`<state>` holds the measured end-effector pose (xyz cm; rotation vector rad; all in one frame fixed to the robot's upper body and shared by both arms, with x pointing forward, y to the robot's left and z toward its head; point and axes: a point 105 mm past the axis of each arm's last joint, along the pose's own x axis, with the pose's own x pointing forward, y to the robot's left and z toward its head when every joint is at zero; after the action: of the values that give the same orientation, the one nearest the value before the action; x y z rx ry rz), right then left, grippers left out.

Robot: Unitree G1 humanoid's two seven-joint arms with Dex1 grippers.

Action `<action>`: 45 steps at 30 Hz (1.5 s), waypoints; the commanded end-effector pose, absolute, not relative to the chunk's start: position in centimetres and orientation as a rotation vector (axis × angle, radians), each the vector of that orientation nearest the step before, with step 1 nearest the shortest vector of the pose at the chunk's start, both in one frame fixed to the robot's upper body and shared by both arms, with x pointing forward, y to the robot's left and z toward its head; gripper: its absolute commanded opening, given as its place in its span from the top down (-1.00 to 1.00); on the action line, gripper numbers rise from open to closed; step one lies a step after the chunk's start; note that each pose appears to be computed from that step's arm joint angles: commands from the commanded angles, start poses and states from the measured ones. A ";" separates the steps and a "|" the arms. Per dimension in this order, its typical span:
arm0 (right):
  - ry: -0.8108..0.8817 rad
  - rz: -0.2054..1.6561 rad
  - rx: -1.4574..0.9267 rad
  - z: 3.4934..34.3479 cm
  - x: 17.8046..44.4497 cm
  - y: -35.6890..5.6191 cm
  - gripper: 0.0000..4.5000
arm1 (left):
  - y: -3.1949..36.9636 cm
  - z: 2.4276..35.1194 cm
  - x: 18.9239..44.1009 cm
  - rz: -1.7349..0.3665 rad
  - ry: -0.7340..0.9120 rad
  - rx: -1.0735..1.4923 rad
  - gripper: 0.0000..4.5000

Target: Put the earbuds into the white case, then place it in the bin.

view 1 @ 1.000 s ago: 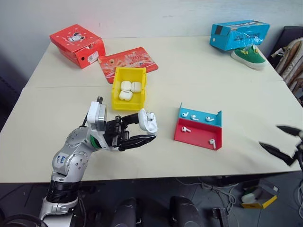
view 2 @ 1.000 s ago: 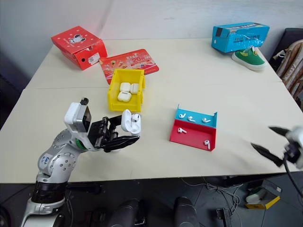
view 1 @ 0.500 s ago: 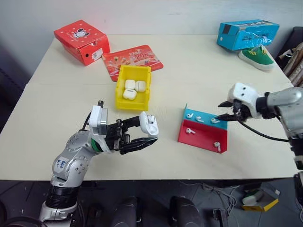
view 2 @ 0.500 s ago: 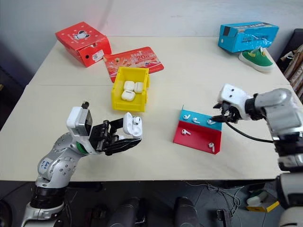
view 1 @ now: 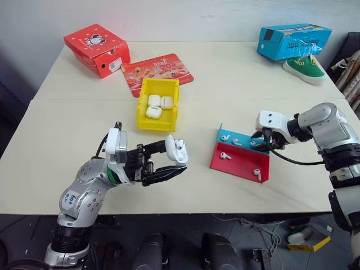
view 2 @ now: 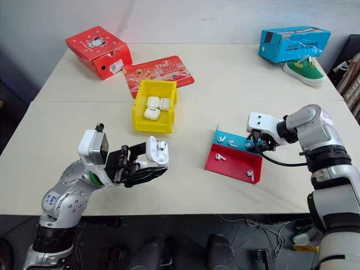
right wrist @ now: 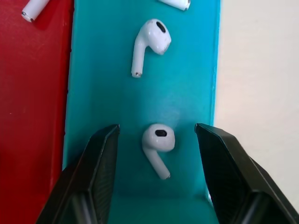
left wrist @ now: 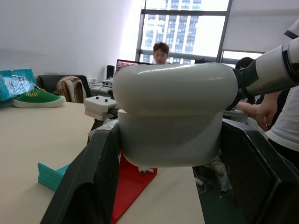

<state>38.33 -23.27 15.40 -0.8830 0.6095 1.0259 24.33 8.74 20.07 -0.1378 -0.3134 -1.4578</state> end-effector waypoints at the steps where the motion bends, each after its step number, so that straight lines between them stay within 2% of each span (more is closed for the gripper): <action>1: 0.618 1.019 -0.927 15.8 38.6 -23.7 -0.15 | 8.6 20.9 23.6 -1.469 -0.355 -0.116 -0.23; 17: 0.647 1.060 -0.925 15.5 38.7 -23.4 -0.15 | 8.7 21.1 23.8 -1.451 -0.361 -0.114 -0.23; 21: 0.642 1.070 -0.922 15.3 38.7 -23.2 0.24 | 8.9 21.1 23.8 -1.447 -0.360 -0.113 -0.23; 22: 0.642 1.071 -0.922 15.3 38.7 -23.2 0.46 | 8.9 21.1 23.8 -1.446 -0.359 -0.112 -0.23; 23: 0.646 1.072 -0.922 15.2 38.7 -23.2 0.58 | 8.9 21.1 23.8 -1.446 -0.359 -0.112 -0.23; 32: 0.656 1.073 -0.925 15.0 38.6 -23.4 0.58 | 9.0 21.2 23.8 -1.445 -0.360 -0.111 -0.23; 35: 0.652 1.071 -0.921 15.1 38.5 -23.5 0.79 | 9.0 21.2 23.8 -1.446 -0.362 -0.111 -0.23; 37: 0.643 1.064 -0.920 15.2 38.6 -23.5 0.79 | 8.9 21.2 23.8 -1.449 -0.363 -0.112 -0.23; 41: 0.550 1.053 -0.893 17.9 38.9 -23.0 0.79 | 8.6 21.3 23.8 -1.463 -0.369 -0.118 -0.23; 43: 0.477 1.088 -0.834 20.0 38.5 -22.4 0.79 | 8.3 21.4 23.9 -1.473 -0.375 -0.122 -0.23; 45: 0.335 1.169 -0.652 23.5 37.3 -20.9 0.79 | 8.1 21.6 24.2 -1.479 -0.389 -0.129 -0.23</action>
<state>38.23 -21.84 18.87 -0.7398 0.4993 1.1173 24.52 8.38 20.62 -0.1377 -0.3337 -1.4560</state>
